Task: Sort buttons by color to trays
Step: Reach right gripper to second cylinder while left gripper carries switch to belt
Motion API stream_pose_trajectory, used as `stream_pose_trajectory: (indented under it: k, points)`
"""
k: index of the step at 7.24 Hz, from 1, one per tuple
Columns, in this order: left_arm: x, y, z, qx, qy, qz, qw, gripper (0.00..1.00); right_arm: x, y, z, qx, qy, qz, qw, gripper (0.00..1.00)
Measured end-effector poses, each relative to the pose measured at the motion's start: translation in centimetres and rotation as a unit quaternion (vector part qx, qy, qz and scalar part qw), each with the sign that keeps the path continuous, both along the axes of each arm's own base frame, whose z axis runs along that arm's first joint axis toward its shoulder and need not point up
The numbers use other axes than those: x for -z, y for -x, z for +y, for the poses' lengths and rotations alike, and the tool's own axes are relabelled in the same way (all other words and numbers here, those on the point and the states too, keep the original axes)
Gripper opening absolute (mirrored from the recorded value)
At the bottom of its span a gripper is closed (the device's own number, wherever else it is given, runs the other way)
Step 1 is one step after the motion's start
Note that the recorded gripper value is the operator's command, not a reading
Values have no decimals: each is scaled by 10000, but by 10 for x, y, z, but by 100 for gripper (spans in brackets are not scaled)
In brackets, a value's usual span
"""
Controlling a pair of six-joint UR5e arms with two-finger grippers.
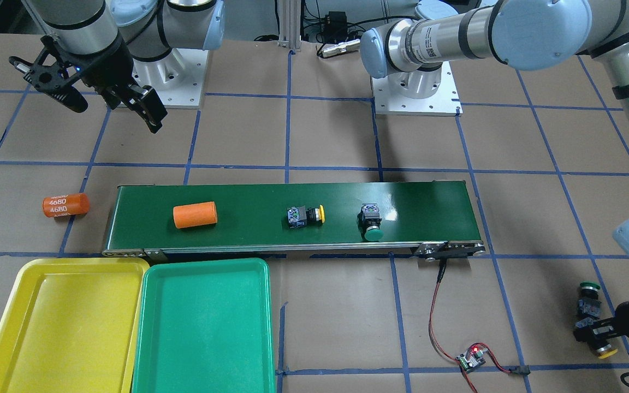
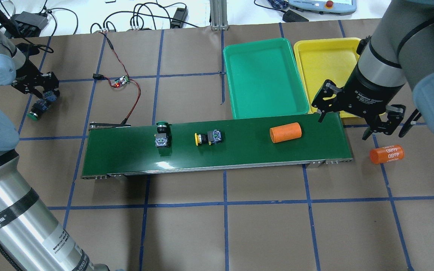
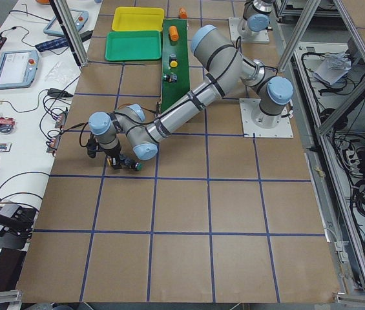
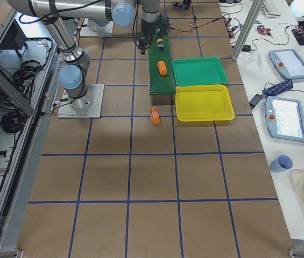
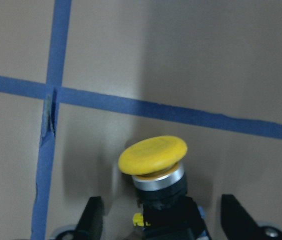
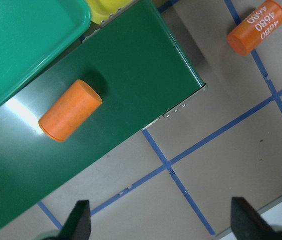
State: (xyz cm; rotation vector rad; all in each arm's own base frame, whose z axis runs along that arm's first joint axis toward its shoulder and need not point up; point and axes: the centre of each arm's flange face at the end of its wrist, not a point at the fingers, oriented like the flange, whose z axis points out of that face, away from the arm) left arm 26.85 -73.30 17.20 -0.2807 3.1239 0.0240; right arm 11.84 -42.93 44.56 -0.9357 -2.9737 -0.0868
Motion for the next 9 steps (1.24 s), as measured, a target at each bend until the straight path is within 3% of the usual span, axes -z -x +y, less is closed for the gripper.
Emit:
stream_pose_trajectory:
  k: [1, 3, 4, 6, 9]
  points:
    - [-3, 3, 2, 15, -72, 38, 10000, 0, 7, -2, -6, 463, -6, -11, 9989, 100]
    - [-29, 18, 11, 134, -320, 192, 9992, 0, 33, -18, -26, 1368, -106, -242, 9902, 100]
    - [-52, 33, 22, 250, -511, 343, 9978, 0, 46, -41, -32, 1640, -128, -274, 9860, 100]
    - [-92, 78, 70, 508, -842, 658, 9930, 0, 67, -98, -36, 2088, 31, -268, 9776, 100]
    - [-119, 164, 164, 744, -902, 843, 9896, 0, 106, -130, -54, 2675, 69, -256, 9632, 100]
